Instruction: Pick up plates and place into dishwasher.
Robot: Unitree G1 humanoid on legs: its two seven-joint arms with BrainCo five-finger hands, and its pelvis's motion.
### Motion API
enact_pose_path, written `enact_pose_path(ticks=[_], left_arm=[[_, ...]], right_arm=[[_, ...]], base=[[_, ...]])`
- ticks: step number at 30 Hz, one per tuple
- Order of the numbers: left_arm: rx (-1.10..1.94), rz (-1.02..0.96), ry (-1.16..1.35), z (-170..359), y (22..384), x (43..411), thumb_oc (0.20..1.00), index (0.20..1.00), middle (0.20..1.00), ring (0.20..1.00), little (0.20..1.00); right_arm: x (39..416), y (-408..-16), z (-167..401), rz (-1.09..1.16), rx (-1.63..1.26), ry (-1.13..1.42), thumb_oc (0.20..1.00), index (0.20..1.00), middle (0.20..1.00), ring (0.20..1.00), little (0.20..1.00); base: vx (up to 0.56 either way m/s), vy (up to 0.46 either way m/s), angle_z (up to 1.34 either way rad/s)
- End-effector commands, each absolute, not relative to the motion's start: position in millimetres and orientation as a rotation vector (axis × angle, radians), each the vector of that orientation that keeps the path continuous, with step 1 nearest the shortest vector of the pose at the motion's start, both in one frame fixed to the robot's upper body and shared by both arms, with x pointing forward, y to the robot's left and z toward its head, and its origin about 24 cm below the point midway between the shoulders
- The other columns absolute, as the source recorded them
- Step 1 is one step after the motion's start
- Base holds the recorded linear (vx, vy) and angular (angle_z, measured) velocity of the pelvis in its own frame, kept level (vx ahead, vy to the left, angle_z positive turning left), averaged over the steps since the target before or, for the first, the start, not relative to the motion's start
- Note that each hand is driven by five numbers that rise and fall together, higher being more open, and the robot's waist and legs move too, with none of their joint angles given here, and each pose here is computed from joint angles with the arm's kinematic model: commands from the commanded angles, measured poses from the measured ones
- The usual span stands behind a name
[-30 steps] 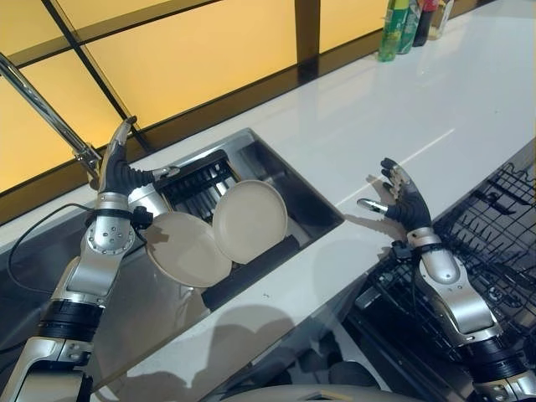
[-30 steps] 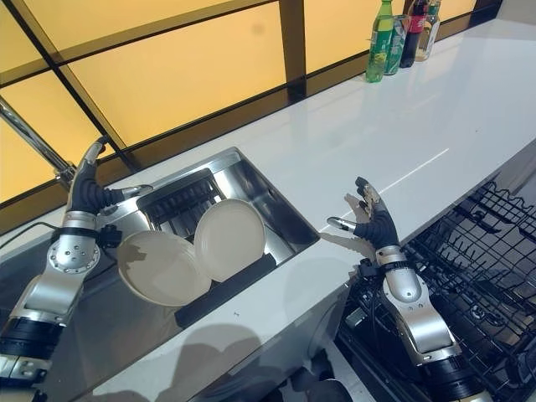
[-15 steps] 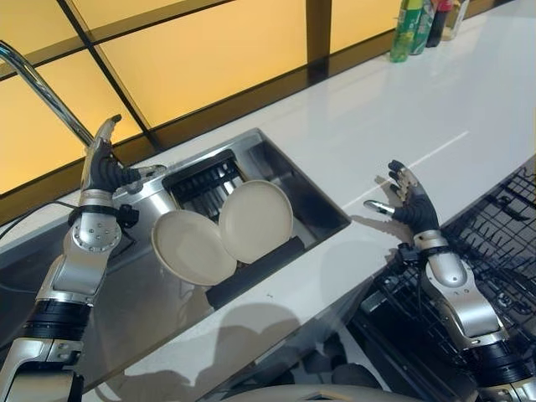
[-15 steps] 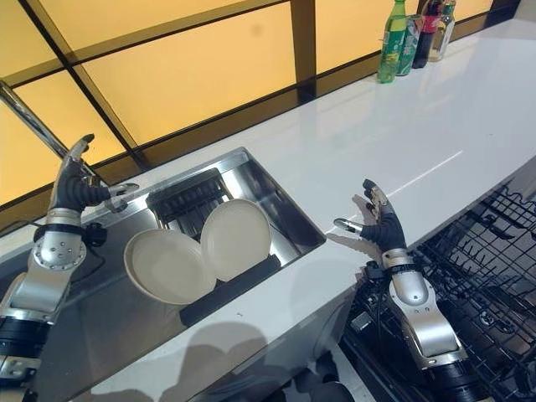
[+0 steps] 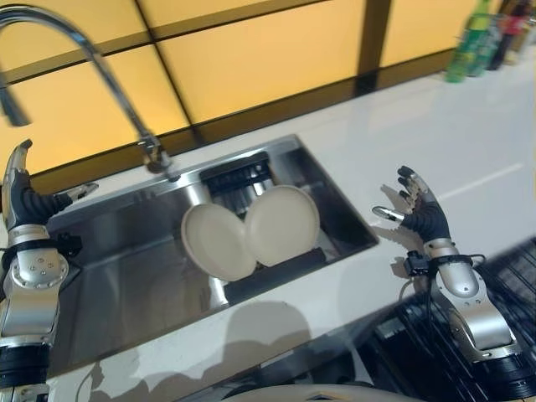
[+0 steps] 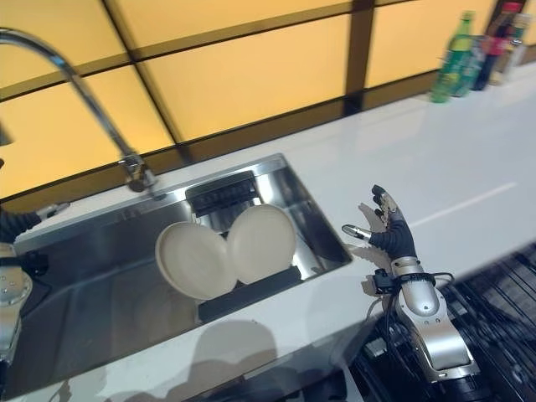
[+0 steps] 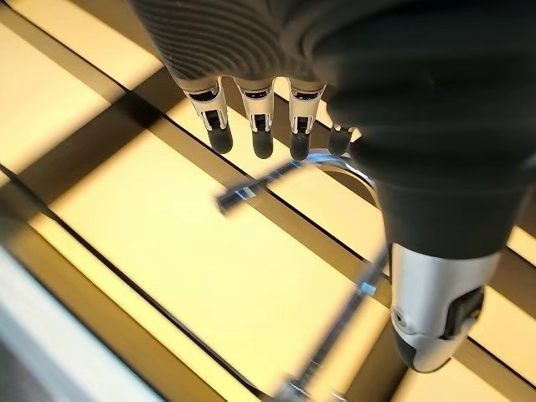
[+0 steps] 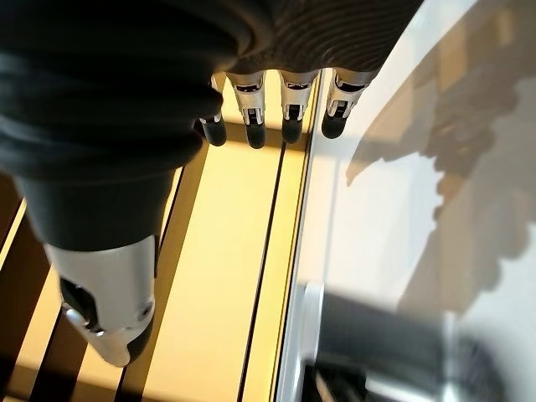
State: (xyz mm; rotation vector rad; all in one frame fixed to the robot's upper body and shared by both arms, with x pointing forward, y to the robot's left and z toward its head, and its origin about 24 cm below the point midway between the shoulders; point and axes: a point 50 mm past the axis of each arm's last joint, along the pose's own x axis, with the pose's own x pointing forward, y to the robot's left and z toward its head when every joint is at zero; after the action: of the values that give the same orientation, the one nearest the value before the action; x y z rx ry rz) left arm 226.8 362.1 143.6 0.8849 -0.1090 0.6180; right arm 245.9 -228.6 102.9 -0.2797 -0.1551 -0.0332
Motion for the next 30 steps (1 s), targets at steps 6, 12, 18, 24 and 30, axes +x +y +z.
enact_pose_path(ticks=[6,12,18,24,30], left_arm=[[1.295,0.422,-0.171,170,355,227,1.0,1.0,1.0,1.0,1.0],[1.462,0.255,-0.274,162,331,227,1.0,1.0,1.0,1.0,1.0],[1.588,0.118,-0.398,155,316,225,1.0,1.0,1.0,1.0,1.0],[1.707,0.045,-0.646,153,297,224,1.0,1.0,1.0,1.0,1.0],[1.811,-0.091,-0.874,148,277,221,1.0,1.0,1.0,1.0,1.0]], right_arm=[[247,-221,133,0.025,-0.264,-0.298,1.0,1.0,1.0,1.0,1.0],[249,-225,135,0.018,-0.266,-0.307,1.0,1.0,1.0,1.0,1.0],[249,-229,133,0.016,-0.27,-0.302,1.0,1.0,1.0,1.0,1.0],[249,-231,132,0.015,-0.267,-0.302,1.0,1.0,1.0,1.0,1.0],[250,-233,134,0.016,-0.266,-0.305,1.0,1.0,1.0,1.0,1.0]], base=[[-0.04,0.026,0.17],[-0.01,0.011,0.01],[0.01,0.019,0.07],[0.02,0.009,0.04],[0.01,0.006,-0.02]])
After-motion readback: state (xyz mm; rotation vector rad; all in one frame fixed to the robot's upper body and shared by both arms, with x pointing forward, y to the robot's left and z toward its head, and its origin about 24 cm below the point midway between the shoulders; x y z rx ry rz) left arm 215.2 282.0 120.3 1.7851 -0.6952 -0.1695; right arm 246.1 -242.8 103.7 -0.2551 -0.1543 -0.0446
